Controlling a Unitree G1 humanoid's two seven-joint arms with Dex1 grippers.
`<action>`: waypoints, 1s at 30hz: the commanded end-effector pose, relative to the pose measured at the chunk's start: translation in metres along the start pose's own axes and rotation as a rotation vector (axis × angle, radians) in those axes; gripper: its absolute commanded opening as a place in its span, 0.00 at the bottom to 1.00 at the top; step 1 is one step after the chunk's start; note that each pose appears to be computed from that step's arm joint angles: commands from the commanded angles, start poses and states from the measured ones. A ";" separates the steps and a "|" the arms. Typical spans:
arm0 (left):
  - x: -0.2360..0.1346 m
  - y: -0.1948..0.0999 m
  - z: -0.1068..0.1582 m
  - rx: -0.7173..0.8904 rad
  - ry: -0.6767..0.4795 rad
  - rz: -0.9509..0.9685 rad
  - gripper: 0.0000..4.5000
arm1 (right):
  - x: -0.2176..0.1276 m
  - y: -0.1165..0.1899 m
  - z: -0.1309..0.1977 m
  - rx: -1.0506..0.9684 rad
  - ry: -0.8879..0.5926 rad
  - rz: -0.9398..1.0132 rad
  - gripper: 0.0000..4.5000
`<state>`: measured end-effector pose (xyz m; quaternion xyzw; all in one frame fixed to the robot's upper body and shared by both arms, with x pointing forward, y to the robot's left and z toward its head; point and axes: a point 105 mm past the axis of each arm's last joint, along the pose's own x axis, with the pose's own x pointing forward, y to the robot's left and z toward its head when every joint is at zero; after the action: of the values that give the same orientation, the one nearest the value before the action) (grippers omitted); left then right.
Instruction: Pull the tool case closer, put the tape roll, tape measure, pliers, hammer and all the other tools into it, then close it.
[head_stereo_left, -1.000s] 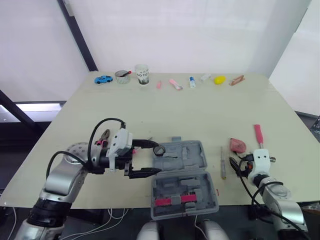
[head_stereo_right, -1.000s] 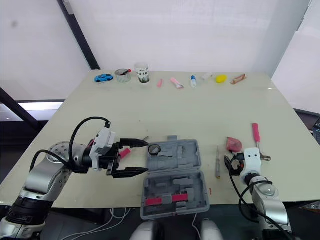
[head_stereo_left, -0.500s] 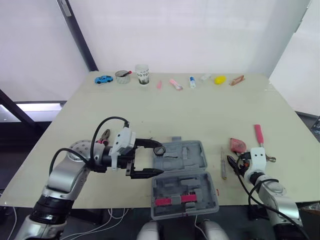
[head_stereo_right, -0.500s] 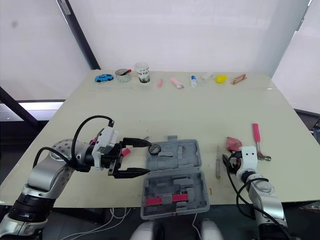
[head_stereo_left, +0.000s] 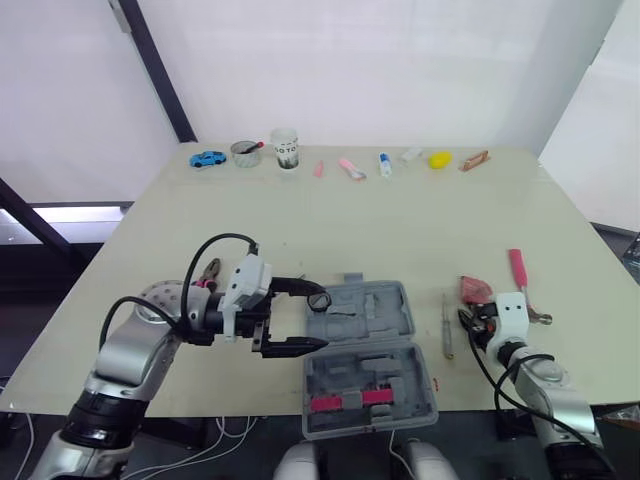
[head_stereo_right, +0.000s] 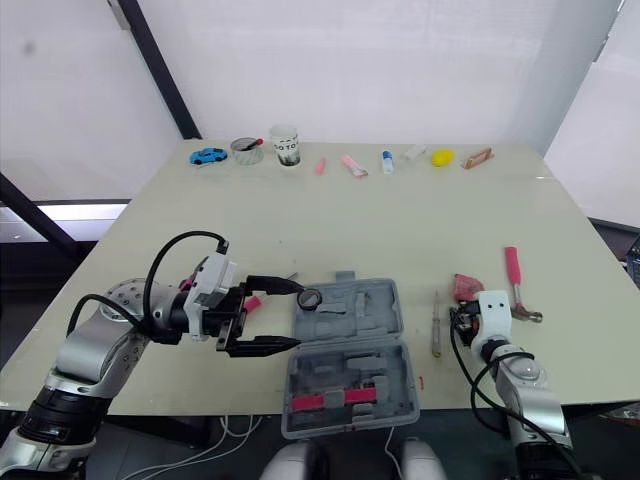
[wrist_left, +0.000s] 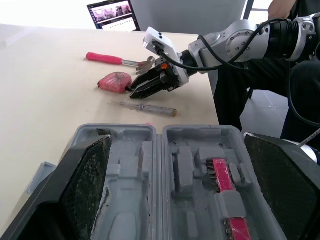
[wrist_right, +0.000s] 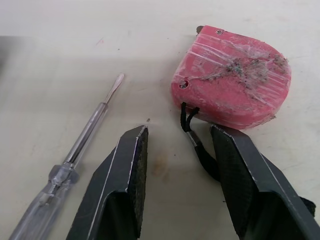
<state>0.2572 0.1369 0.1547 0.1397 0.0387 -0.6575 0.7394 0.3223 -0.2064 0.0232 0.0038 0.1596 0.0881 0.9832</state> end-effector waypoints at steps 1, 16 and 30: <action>0.002 -0.002 0.010 0.043 -0.021 -0.019 1.00 | 0.000 -0.004 0.005 -0.007 -0.002 -0.018 0.47; 0.007 -0.004 0.022 0.058 -0.084 -0.042 1.00 | -0.005 -0.007 0.002 -0.038 0.010 -0.014 0.01; 0.012 -0.016 0.027 0.080 -0.079 -0.143 1.00 | -0.064 0.015 -0.011 -0.158 0.156 0.266 0.01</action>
<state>0.2454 0.1224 0.1679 0.1306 0.0082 -0.7011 0.7009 0.2597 -0.2077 0.0219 -0.0606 0.2370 0.2097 0.9467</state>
